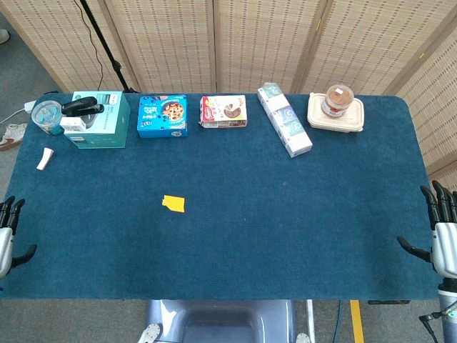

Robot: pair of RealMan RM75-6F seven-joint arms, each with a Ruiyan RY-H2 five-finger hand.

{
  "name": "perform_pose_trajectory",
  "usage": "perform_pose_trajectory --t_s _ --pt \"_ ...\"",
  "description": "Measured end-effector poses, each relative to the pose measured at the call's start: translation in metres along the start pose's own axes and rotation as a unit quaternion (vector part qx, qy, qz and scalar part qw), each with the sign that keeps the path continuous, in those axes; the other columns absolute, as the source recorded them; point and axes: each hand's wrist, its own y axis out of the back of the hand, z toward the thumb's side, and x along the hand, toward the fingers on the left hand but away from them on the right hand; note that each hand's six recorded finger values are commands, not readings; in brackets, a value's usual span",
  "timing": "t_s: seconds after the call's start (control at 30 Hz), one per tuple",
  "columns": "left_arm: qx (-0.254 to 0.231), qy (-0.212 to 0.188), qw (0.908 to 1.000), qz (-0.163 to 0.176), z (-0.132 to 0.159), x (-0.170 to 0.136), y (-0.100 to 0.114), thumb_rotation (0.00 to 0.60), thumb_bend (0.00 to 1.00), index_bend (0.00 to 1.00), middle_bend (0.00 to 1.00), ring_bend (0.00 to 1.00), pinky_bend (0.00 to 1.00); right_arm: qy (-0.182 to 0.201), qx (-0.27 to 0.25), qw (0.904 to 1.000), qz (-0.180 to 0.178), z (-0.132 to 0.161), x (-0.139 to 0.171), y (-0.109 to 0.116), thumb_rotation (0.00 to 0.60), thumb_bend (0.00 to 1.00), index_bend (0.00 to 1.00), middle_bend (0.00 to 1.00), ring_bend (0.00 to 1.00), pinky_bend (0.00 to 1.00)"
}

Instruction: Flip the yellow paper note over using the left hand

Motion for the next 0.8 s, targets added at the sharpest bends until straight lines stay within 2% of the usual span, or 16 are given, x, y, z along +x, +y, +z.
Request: perform_pose_trajectory --t_s 0.3,0.67,0.8 --pt "-0.007 -0.006 0.9999 0.004 0.000 0.003 0.000 0.600 0.24 0.00 0.00 0.00 0.00 0.005 0.002 1.0000 -0.003 0.000 0.001 0.002 0.600 0.00 0.00 0.00 0.00 0.00" --pt "-0.019 -0.051 0.9974 0.047 0.009 0.013 0.003 0.600 0.23 0.00 0.00 0.00 0.00 -0.002 0.026 0.9996 0.009 -0.004 0.005 0.002 0.600 0.00 0.00 0.00 0.00 0.00" --pt "-0.028 -0.061 0.9961 0.058 0.017 0.017 0.003 0.600 0.23 0.06 0.00 0.00 0.00 -0.007 0.036 0.9991 0.020 -0.003 0.006 0.001 0.600 0.00 0.00 0.00 0.00 0.00"
